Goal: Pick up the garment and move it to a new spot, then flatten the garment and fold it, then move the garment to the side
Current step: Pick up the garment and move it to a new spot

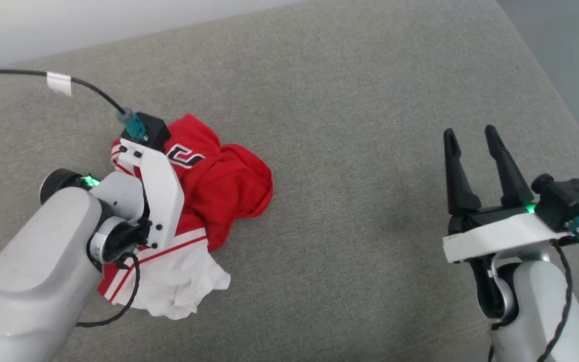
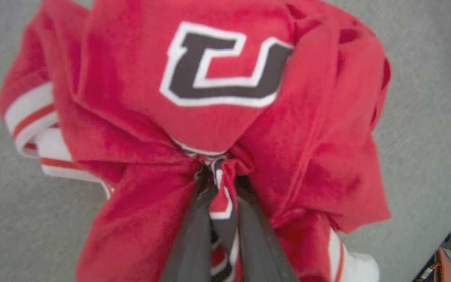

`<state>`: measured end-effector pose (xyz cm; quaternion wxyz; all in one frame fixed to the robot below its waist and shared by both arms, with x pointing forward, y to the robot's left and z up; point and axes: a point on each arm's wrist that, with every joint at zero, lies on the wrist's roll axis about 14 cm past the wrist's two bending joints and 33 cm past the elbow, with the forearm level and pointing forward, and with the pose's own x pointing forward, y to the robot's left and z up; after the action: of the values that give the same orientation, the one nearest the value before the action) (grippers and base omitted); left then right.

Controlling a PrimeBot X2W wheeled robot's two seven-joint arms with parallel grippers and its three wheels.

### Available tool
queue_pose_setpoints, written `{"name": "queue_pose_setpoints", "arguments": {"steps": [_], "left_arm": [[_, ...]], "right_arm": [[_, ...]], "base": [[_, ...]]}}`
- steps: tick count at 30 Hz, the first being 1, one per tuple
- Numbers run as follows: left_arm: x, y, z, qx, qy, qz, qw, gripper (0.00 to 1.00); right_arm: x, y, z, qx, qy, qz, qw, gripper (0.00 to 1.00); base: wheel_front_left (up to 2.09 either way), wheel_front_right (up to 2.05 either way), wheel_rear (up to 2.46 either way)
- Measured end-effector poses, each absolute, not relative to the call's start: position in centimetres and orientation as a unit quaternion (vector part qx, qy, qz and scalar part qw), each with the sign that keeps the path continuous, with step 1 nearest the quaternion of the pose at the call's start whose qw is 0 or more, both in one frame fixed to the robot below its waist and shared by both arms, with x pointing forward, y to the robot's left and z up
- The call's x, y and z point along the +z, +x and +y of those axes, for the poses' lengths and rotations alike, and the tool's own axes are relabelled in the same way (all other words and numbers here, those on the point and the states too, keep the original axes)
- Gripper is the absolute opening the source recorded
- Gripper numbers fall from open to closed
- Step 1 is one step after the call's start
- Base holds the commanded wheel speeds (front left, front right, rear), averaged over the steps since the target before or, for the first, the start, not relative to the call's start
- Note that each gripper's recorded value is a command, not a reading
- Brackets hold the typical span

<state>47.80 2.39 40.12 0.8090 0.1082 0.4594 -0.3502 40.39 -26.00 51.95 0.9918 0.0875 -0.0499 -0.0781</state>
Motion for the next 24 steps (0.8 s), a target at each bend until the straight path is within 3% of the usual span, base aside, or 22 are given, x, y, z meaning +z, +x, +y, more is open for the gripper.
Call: {"name": "queue_pose_setpoints", "arguments": {"steps": [5, 6, 7, 8, 24], "left_arm": [[38.3, 48.0, 2.6, -0.347, 0.114, 0.476, 0.800, 0.00], [38.3, 48.0, 2.5, -0.347, 0.109, 0.475, 0.802, 0.28], [38.3, 48.1, 2.4, -0.348, 0.107, 0.472, 0.803, 0.80], [38.4, 48.2, 2.5, -0.347, 0.104, 0.470, 0.805, 1.00], [47.4, 50.2, 4.8, -0.328, 0.035, 0.318, 0.889, 1.00]], "right_arm": [[51.5, 40.8, -25.8, -0.076, 0.086, -0.045, 0.992, 1.00], [51.4, 40.9, -25.8, -0.075, 0.086, -0.044, 0.992, 1.00], [51.5, 41.1, -25.7, -0.073, 0.086, -0.045, 0.993, 1.00], [51.6, 41.2, -25.6, -0.071, 0.087, -0.046, 0.993, 1.00], [52.7, 42.3, -23.0, -0.033, 0.092, -0.060, 0.993, 1.00]], "base": [[0.00, 0.00, 0.00], [0.00, 0.00, 0.00], [0.00, 0.00, 0.00], [0.00, 0.00, 0.00], [0.00, 0.00, 0.00]]}}
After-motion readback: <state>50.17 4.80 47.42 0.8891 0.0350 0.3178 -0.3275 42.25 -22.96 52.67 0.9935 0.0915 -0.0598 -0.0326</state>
